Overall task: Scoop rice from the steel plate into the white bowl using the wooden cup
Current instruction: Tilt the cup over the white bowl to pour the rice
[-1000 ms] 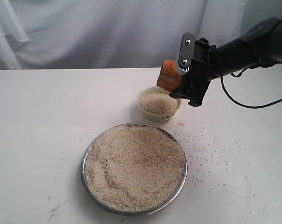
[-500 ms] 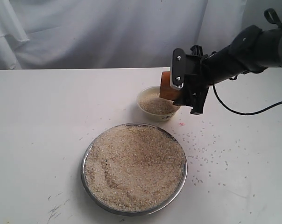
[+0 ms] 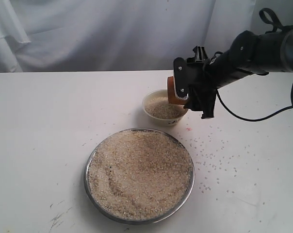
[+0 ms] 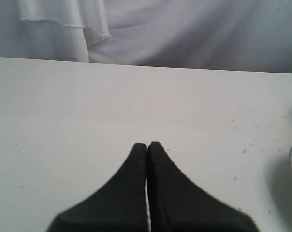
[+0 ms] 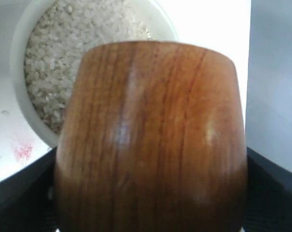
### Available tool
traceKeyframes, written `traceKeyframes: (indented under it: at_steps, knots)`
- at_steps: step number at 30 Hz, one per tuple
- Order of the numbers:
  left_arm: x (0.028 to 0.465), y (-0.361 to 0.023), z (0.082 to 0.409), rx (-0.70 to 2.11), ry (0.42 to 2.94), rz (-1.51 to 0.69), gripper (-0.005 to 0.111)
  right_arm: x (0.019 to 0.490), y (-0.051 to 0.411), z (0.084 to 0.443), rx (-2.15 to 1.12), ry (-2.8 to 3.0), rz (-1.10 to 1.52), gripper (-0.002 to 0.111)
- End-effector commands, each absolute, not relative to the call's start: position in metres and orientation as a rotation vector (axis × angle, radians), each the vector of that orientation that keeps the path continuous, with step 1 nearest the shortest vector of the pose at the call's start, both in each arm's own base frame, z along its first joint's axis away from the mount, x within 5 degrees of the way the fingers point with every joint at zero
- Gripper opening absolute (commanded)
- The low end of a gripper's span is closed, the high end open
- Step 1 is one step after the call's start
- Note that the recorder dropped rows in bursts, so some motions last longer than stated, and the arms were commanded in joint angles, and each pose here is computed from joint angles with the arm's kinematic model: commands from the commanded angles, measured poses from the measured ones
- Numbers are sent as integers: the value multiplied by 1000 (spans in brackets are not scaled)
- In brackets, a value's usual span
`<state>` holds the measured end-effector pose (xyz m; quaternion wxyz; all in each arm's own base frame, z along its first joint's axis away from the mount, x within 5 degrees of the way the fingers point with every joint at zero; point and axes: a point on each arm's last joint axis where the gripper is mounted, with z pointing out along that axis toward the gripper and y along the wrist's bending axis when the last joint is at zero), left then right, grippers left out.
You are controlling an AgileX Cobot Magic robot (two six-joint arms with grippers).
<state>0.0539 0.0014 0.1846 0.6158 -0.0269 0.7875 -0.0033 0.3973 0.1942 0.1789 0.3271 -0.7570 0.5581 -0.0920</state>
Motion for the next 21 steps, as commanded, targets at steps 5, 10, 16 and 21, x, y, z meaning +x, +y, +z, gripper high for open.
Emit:
traceKeyframes:
  at_steps: [5, 10, 16, 21]
  knots:
    - [54, 1, 184, -58, 1801, -8, 0, 399, 195, 183, -2030, 1401, -332, 0]
    - [54, 1, 184, -58, 1801, -8, 0, 399, 196, 183, -2027, 1395, -338, 0]
    - [54, 1, 184, -58, 1801, -8, 0, 393, 203, 194, -2073, 1310, -395, 0]
    - [54, 1, 184, -58, 1801, -8, 0, 392, 205, 199, -2084, 1280, -422, 0]
